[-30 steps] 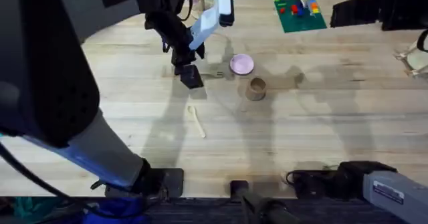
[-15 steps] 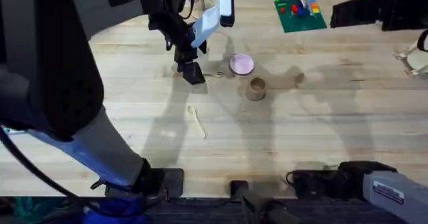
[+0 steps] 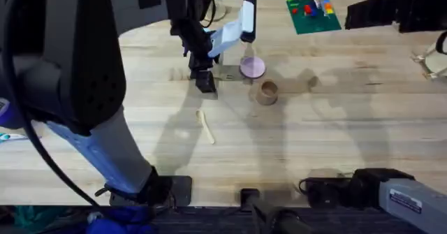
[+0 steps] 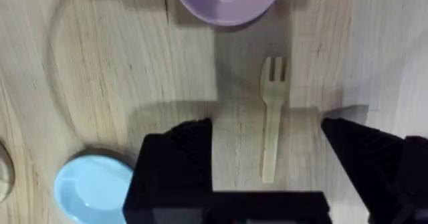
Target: Pick up a utensil and set it on the pink plate, then put the other utensil in the container.
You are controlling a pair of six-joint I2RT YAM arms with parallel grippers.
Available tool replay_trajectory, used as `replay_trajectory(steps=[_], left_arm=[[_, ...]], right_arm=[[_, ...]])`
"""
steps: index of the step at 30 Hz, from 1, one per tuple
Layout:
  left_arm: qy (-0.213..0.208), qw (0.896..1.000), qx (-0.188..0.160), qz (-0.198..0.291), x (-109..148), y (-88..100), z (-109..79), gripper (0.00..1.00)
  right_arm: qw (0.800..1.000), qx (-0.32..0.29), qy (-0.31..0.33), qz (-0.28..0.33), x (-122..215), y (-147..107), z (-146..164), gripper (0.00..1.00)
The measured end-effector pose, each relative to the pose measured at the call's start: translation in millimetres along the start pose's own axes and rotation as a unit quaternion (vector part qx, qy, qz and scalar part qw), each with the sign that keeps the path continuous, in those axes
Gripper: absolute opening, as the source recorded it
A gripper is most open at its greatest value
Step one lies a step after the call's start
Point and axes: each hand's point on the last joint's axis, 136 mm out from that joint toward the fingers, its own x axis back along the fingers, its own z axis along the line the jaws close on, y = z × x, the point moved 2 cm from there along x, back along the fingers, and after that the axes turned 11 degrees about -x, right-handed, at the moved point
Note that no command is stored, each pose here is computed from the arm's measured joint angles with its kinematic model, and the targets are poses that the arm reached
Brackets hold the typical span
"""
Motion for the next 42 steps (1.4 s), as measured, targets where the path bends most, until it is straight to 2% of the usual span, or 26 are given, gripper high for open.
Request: replay_trajectory(steps=[17, 22, 25, 28, 35, 42], left_arm=[[-0.003, 1.0, 0.0, 0.003, 0.1, -0.4, 0.5, 0.993], [-0.003, 1.0, 0.0, 0.003, 0.1, -0.5, 0.5, 0.749], [-0.003, 1.0, 0.0, 0.003, 0.1, -0.5, 0.4, 0.5], [-0.005, 1.0, -0.001, 0.003, 0.0, 0.2, -0.6, 0.312], [-0.012, 1.0, 0.0, 0.001, -0.3, 2.0, -3.7, 0.072], [-0.011, 1.0, 0.0, 0.0, 0.0, 2.5, -3.2, 0.052]], right_arm=[[1.0, 0.0, 0.0, 0.0, 0.0, 0.0, 0.0, 0.995], [1.0, 0.0, 0.0, 0.0, 0.0, 0.0, 0.0, 0.996], [1.0, 0.0, 0.0, 0.0, 0.0, 0.0, 0.0, 0.996], [1.0, 0.0, 0.0, 0.0, 0.0, 0.0, 0.0, 0.995], [1.0, 0.0, 0.0, 0.0, -0.1, 0.0, 0.0, 0.996], [1.0, 0.0, 0.0, 0.0, 0.0, 0.0, 0.0, 0.996]])
